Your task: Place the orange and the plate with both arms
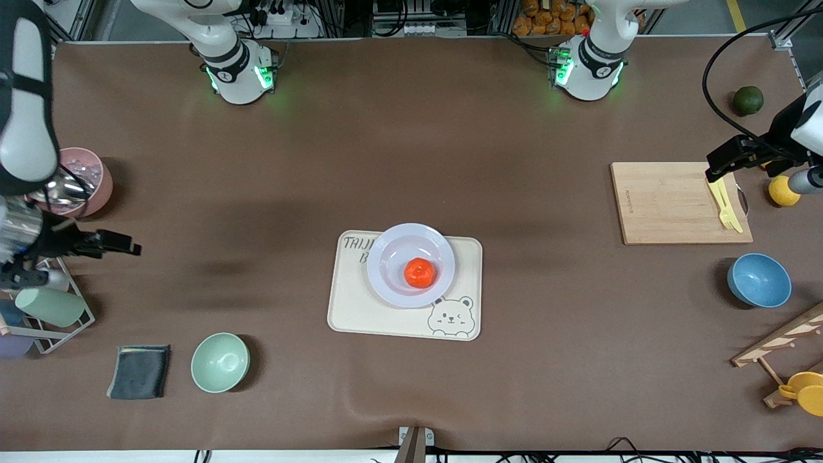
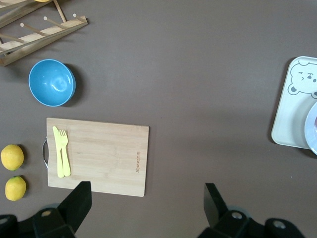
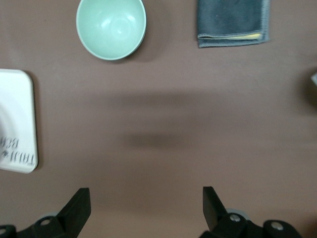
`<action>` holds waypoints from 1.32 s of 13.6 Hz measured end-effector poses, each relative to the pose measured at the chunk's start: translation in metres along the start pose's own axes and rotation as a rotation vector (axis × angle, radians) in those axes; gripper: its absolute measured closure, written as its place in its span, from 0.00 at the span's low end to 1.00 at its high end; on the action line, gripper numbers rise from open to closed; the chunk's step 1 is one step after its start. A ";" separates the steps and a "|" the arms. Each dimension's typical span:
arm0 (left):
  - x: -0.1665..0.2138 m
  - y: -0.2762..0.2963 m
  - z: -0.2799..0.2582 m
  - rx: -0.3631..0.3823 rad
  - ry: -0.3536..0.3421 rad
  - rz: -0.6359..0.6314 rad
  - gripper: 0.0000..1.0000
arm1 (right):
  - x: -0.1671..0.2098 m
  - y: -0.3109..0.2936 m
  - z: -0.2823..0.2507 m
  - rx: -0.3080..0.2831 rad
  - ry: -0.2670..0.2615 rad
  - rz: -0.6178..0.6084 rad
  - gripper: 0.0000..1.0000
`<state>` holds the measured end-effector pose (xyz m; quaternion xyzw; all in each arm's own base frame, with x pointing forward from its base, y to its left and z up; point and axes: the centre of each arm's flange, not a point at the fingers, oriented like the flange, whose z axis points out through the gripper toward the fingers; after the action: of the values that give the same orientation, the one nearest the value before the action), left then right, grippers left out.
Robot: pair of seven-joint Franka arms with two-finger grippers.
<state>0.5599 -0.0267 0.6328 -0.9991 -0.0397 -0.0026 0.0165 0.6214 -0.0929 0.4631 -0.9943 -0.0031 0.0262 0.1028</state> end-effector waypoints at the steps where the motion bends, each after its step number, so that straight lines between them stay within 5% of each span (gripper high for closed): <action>1: 0.000 0.000 0.000 0.000 0.000 0.000 0.00 | -0.009 0.001 -0.019 0.003 0.007 0.001 0.00; 8: -0.006 -0.001 -0.011 -0.002 0.020 -0.001 0.00 | -0.057 -0.007 -0.101 -0.060 0.042 -0.009 0.00; 18: -0.008 -0.008 -0.014 0.000 0.021 0.061 0.00 | -0.056 -0.047 -0.097 -0.105 0.029 -0.016 0.00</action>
<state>0.5517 -0.0199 0.6474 -0.9997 -0.0092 -0.0126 0.0167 0.5710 -0.0673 0.5708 -0.9986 -0.0110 0.0110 0.0508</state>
